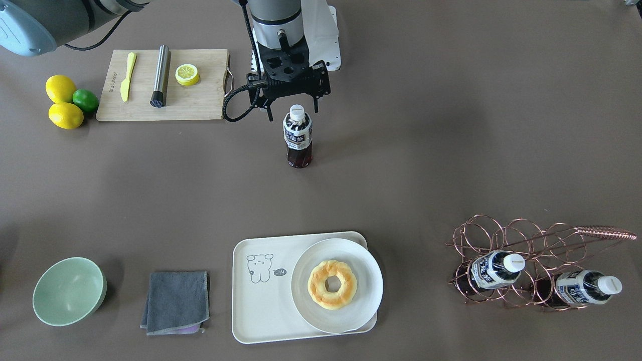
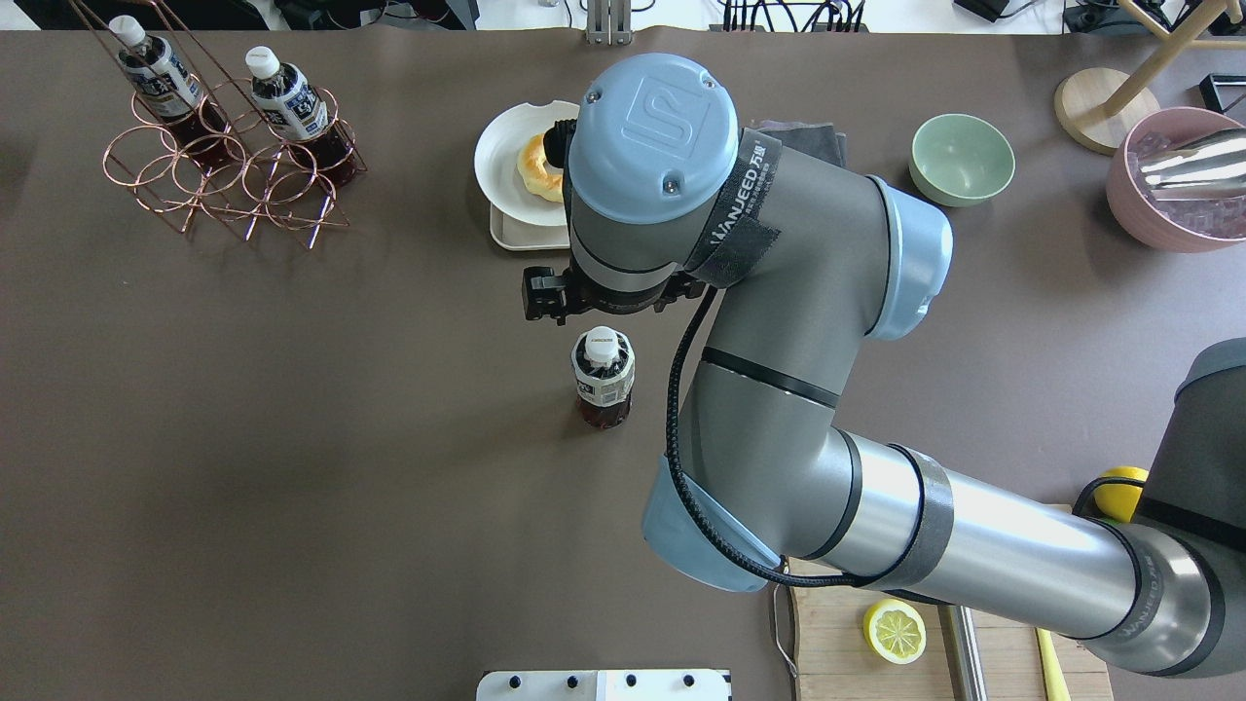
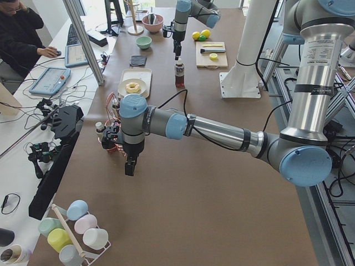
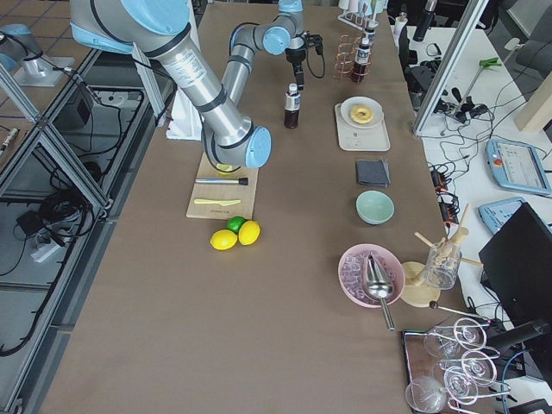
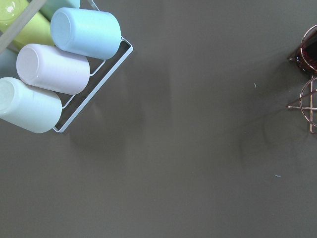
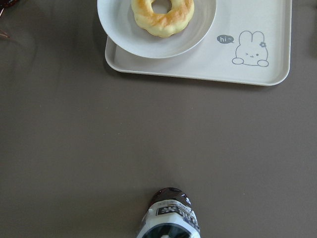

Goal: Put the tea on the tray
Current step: 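Lower the right gripper and close it around the bottle's neck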

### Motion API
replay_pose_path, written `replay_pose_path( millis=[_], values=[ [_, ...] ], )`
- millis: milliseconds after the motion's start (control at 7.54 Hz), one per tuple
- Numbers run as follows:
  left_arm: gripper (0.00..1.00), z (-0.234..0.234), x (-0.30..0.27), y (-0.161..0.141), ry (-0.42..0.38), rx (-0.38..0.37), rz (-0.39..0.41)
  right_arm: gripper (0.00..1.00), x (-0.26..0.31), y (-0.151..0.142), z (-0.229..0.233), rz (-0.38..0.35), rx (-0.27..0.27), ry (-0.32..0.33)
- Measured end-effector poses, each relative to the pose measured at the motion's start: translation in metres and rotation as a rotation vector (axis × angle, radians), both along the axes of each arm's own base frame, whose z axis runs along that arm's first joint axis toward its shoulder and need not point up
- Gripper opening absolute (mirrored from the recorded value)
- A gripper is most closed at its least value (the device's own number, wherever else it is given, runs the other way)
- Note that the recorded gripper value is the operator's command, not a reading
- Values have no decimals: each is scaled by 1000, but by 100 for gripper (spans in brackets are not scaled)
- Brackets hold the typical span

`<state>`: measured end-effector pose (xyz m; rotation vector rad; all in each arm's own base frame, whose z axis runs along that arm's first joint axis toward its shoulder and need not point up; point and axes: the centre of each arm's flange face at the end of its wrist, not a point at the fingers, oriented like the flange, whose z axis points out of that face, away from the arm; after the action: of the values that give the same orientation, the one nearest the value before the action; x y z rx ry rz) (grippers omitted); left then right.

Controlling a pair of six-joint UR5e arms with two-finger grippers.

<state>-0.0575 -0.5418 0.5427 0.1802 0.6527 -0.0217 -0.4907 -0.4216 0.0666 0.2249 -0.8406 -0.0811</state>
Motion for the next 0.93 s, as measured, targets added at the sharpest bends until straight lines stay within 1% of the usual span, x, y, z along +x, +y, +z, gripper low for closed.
replay_pose_path(
  millis=[265, 663, 929],
  values=[
    [97, 1, 1, -2, 0, -2, 1, 79, -8, 2, 5, 4, -14, -1],
    [97, 1, 1, -3, -1, -2, 1, 79, -11, 5, 10, 7, -30, 8],
    [97, 2, 0, -4, -1, -4, 1, 78, -13, 10, 10, 17, -49, 2]
  ],
)
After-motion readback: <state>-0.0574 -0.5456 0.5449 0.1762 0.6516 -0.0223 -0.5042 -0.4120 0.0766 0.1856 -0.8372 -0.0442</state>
